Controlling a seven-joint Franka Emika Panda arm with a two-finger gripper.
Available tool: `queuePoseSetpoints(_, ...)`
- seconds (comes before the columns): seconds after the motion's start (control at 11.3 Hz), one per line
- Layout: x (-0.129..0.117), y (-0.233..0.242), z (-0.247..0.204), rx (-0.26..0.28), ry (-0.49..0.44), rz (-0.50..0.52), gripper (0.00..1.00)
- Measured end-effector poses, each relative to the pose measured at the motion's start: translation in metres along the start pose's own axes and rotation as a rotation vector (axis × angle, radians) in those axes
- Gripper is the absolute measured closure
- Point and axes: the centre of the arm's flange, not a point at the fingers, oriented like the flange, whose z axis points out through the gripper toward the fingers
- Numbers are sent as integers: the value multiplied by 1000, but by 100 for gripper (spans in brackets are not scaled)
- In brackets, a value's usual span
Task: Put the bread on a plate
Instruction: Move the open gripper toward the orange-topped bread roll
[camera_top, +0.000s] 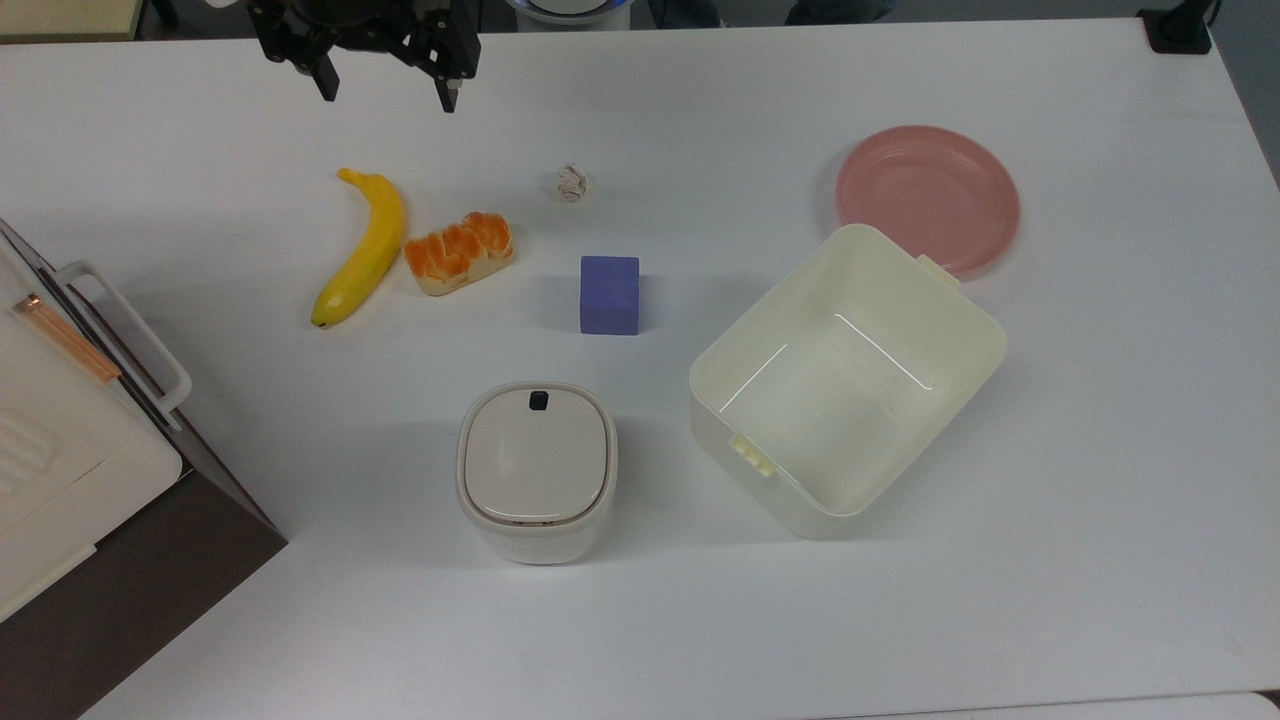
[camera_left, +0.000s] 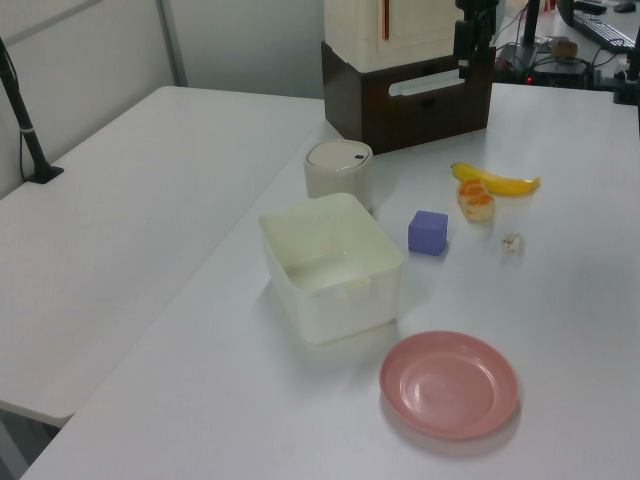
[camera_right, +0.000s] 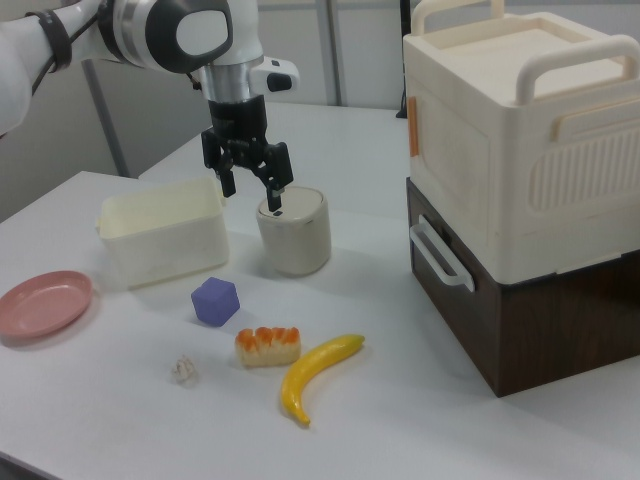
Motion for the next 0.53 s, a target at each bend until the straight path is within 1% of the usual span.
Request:
queuePoseSetpoints(0.35,0,-8,9,2,-19,-26,0)
queuePoseSetpoints(0.53,-1,-19,21,3,-44,-52,0)
